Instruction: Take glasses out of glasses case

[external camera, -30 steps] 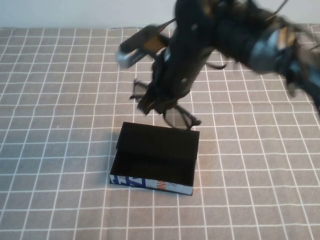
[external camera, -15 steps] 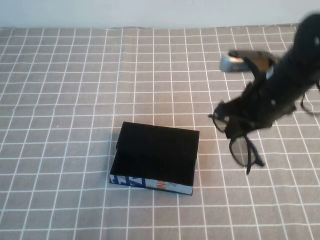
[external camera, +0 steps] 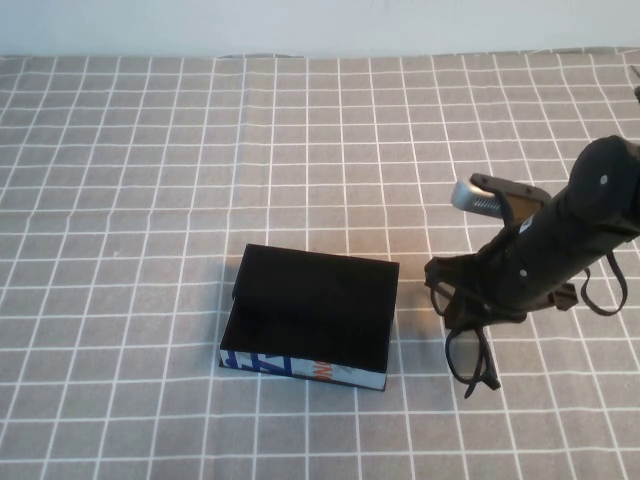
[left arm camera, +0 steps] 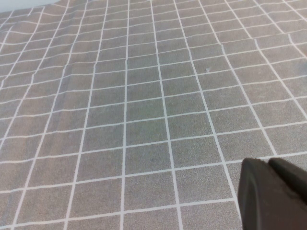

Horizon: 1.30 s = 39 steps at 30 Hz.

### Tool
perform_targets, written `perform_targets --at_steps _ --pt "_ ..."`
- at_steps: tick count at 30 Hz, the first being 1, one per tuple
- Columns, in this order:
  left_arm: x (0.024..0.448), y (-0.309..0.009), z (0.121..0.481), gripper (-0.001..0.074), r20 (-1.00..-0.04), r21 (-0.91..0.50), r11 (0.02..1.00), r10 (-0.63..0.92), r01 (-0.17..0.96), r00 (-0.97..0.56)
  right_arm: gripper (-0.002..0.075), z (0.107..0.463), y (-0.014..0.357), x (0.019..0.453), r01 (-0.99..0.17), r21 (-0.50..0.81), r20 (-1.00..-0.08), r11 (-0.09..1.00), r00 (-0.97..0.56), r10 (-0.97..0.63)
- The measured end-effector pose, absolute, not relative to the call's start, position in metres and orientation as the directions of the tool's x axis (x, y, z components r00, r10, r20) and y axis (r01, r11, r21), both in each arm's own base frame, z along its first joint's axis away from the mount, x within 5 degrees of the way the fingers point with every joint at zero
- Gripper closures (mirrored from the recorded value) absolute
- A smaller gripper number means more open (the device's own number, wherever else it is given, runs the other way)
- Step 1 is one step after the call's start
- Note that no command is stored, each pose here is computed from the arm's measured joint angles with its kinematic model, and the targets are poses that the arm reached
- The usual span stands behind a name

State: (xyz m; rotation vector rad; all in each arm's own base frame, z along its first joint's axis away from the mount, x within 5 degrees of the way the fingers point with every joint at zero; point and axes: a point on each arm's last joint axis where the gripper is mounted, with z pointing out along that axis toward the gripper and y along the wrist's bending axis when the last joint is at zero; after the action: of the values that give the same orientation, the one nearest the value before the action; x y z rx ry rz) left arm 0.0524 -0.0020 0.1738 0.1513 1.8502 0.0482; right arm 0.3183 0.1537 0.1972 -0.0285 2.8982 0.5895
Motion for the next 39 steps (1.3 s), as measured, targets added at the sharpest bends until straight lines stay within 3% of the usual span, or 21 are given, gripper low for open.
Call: perform_targets --at_steps 4,12,16,21,28,34,39 --pt "0.052 -0.002 0.174 0.0739 -0.953 0.111 0.991 0.129 0.079 -0.274 0.0648 0.188 0.154 0.320 -0.041 0.379 -0.158 0.924 -0.987 0.020" --pt "0.052 -0.002 0.174 0.0739 -0.953 0.111 0.991 0.129 0.079 -0.274 0.0410 0.183 0.152 0.321 -0.054 0.353 -0.153 0.934 -0.988 0.001" --pt "0.052 -0.002 0.174 0.0739 -0.953 0.111 0.991 0.129 0.079 -0.274 0.0385 0.182 0.150 0.319 -0.075 0.327 -0.143 0.942 -0.989 -0.029" --pt "0.052 -0.002 0.174 0.0739 -0.953 0.111 0.991 0.129 0.079 -0.274 0.0456 0.204 0.145 0.308 -0.119 0.304 -0.145 0.945 -0.986 -0.078" --pt "0.052 -0.002 0.174 0.0740 -0.953 0.111 0.991 0.129 0.079 -0.274 0.0706 0.261 0.129 0.276 -0.204 0.271 -0.217 0.941 -0.965 -0.147" --pt "0.052 -0.002 0.174 0.0739 -0.953 0.111 0.991 0.129 0.079 -0.274 0.0738 0.300 0.108 0.223 -0.246 0.272 -0.343 0.930 -0.928 -0.145" --pt "0.052 -0.002 0.174 0.0739 -0.953 0.111 0.991 0.129 0.079 -0.274 0.0741 0.308 0.089 0.180 -0.271 0.258 -0.391 0.927 -0.907 -0.156"
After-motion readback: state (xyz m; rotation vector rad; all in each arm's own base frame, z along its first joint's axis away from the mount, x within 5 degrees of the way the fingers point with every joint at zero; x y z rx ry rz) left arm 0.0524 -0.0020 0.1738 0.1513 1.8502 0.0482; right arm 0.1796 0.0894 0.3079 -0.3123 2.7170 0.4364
